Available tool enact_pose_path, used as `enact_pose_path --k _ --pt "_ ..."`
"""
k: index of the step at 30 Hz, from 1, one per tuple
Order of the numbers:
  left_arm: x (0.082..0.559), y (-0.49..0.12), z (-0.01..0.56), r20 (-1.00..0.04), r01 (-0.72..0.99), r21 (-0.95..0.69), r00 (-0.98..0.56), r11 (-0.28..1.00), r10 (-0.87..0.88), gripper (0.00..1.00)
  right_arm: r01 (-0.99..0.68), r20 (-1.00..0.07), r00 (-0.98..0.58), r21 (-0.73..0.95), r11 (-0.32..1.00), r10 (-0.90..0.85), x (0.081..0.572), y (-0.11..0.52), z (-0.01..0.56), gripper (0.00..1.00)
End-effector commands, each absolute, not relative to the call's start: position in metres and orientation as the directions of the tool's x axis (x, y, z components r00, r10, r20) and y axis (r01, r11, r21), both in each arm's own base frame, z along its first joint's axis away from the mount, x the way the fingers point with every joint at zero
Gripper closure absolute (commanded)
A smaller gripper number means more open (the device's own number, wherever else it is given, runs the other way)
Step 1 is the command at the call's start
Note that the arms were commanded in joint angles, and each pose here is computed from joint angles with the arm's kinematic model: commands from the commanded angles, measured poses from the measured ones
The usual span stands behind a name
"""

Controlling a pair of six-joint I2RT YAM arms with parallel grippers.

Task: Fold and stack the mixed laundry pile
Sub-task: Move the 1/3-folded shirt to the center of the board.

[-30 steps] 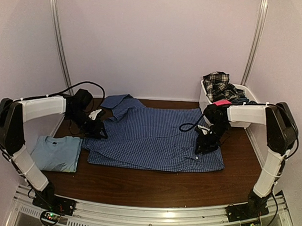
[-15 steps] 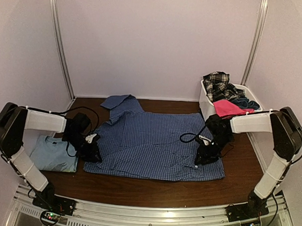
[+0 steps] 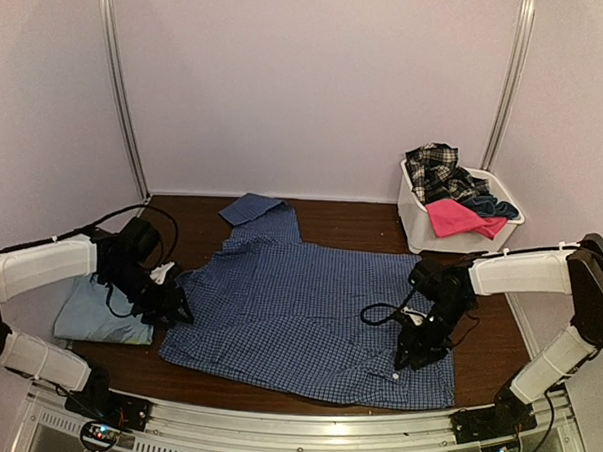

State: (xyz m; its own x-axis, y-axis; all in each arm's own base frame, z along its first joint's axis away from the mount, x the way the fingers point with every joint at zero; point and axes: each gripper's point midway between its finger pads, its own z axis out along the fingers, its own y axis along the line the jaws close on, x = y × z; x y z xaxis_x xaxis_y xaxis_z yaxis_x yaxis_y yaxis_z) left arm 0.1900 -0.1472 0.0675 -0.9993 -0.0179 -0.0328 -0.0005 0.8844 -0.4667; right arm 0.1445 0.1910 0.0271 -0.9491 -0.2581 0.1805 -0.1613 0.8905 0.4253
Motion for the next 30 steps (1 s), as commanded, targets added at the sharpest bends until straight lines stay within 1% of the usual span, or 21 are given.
enact_pose_path --k 1,2,4,6,7,10,14,17,21,25,28,29,30 --pt "0.256 -0.159 0.119 -0.260 0.158 -0.424 -0.964 0.892 0.047 0.33 -0.167 0.088 -0.974 0.358 0.919 -0.211 0.193 0.178 0.044 0.51" --pt "0.267 -0.162 0.121 -0.273 0.167 -0.419 -0.961 0.892 0.051 0.30 -0.172 0.055 -0.977 0.351 0.921 -0.204 0.208 0.179 0.051 0.51" --pt "0.284 -0.172 0.120 -0.283 0.181 -0.437 -0.957 0.881 0.056 0.30 -0.180 0.026 -0.980 0.333 0.926 -0.199 0.227 0.178 0.055 0.51" --pt "0.294 -0.181 0.111 -0.276 0.186 -0.459 -0.959 0.869 0.059 0.33 -0.185 0.025 -0.979 0.327 0.927 -0.204 0.238 0.179 0.051 0.51" --pt "0.296 -0.184 0.104 -0.265 0.185 -0.461 -0.962 0.868 0.065 0.36 -0.188 0.026 -0.978 0.327 0.926 -0.208 0.242 0.180 0.048 0.51" --pt "0.293 -0.189 0.078 -0.213 0.183 -0.444 -0.973 0.877 0.095 0.42 -0.198 0.034 -0.975 0.322 0.926 -0.220 0.251 0.183 0.035 0.51" --pt "0.268 -0.182 0.042 -0.117 0.150 -0.397 -0.987 0.905 0.112 0.51 -0.193 0.068 -0.973 0.295 0.936 -0.222 0.256 0.178 0.017 0.51" --pt "0.240 -0.178 0.029 -0.049 0.127 -0.380 -0.992 0.916 0.117 0.56 -0.173 0.098 -0.974 0.270 0.947 -0.205 0.259 0.165 0.005 0.51" --pt "0.194 -0.182 0.024 0.031 0.126 -0.374 -0.988 0.919 0.149 0.59 -0.169 0.116 -0.973 0.242 0.955 -0.201 0.262 0.153 0.001 0.51" --pt "0.157 -0.181 0.026 0.096 0.071 -0.411 -0.988 0.909 0.120 0.60 -0.192 0.165 -0.957 0.252 0.949 -0.237 0.243 0.148 -0.001 0.51" --pt "0.150 -0.183 0.036 0.090 0.067 -0.447 -0.989 0.892 0.120 0.61 -0.187 0.158 -0.959 0.273 0.944 -0.236 0.236 0.149 0.003 0.51" --pt "0.158 -0.190 0.046 0.050 0.097 -0.472 -0.990 0.877 0.136 0.60 -0.187 0.156 -0.959 0.283 0.941 -0.238 0.236 0.151 0.007 0.51" --pt "0.169 -0.197 0.061 -0.015 0.142 -0.495 -0.988 0.857 0.155 0.58 -0.190 0.143 -0.960 0.291 0.937 -0.239 0.239 0.153 0.011 0.51"
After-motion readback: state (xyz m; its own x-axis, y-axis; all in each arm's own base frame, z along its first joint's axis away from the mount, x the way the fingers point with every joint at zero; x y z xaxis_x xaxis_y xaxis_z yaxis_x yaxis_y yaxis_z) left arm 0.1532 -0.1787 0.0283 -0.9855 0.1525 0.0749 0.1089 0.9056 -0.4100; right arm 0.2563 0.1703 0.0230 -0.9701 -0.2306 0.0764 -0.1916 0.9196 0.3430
